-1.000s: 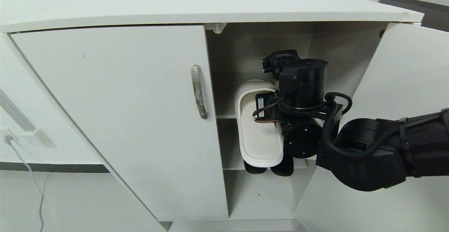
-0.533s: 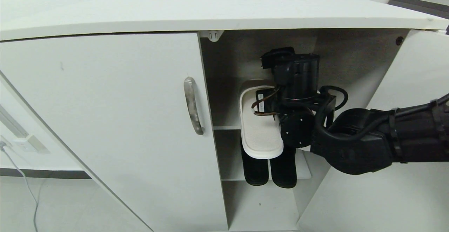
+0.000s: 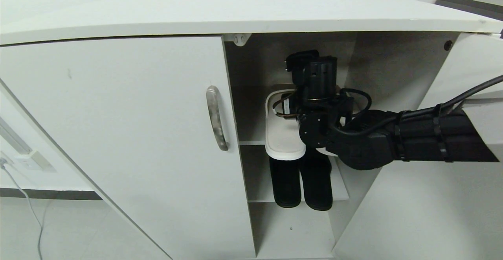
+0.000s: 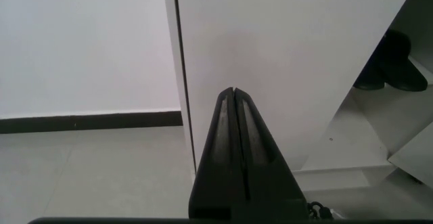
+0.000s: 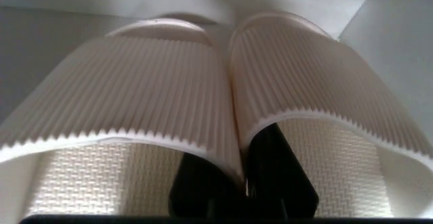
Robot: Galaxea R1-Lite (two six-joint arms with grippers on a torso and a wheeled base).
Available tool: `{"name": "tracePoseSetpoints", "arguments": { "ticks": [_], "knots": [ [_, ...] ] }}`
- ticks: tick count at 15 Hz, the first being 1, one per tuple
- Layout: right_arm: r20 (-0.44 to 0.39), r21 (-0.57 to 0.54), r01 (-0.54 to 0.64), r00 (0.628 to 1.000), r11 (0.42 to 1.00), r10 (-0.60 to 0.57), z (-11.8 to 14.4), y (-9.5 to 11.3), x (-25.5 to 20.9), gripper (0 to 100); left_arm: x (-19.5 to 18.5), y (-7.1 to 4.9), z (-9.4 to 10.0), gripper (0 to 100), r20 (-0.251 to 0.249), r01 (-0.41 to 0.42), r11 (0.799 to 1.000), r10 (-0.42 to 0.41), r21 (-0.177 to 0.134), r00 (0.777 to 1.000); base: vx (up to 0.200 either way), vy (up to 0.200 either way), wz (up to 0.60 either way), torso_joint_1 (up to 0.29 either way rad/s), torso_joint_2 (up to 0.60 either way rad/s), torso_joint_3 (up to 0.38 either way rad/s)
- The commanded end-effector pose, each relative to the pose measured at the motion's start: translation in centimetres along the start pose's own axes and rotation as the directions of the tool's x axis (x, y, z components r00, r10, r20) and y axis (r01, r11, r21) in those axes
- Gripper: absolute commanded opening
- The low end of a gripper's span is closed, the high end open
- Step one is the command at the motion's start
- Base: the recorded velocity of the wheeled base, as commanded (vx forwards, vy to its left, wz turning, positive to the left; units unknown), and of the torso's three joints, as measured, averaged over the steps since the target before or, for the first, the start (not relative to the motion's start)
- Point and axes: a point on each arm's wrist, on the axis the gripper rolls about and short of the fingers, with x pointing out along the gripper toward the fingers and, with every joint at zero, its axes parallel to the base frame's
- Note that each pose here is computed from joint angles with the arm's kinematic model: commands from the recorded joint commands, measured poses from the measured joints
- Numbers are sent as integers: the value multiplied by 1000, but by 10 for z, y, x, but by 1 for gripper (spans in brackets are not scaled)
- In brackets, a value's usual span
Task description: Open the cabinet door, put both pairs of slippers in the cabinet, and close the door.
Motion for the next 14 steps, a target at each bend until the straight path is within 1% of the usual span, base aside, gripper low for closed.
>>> {"name": "tracePoseSetpoints", "arguments": {
  "ticks": [1, 2, 4, 9, 10, 13, 14],
  "knots": [
    [4, 3, 0, 1000, 1000, 0, 0, 3, 2, 0, 0, 0, 0, 0, 1, 0, 1000, 0, 0, 1000, 0, 0, 0, 0, 0, 0],
    [5, 5, 0, 1000, 1000, 0, 8, 3, 3, 0, 0, 0, 0, 0, 1, 0, 1000, 0, 0, 1000, 0, 0, 0, 0, 0, 0],
    [1, 2, 11, 1000, 1000, -11, 10, 2, 10, 0, 0, 0, 0, 0, -1, 0, 1000, 0, 0, 1000, 0, 0, 0, 0, 0, 0],
    [-10, -9, 9, 1000, 1000, -9, 4, 4, 17, 0, 0, 0, 0, 0, 1, -2, 1000, 2, -2, 1000, 0, 0, 0, 0, 0, 0],
    [-10, -9, 9, 1000, 1000, -9, 4, 4, 17, 100, 0, 0, 0, 0, -1, -2, 1000, 2, -2, 1000, 0, 0, 0, 0, 0, 0],
    [-11, -7, 6, 1000, 1000, -6, 5, 4, 14, 100, 0, 0, 0, 0, -1, -3, 1000, 3, -2, 1000, 0, 0, 0, 0, 0, 0],
    [-9, -6, 4, 1000, 1000, -4, 8, 0, 10, 100, 0, 0, 0, 0, -1, -3, 1000, 3, -2, 1000, 0, 0, 0, 0, 0, 0]
  ]
}}
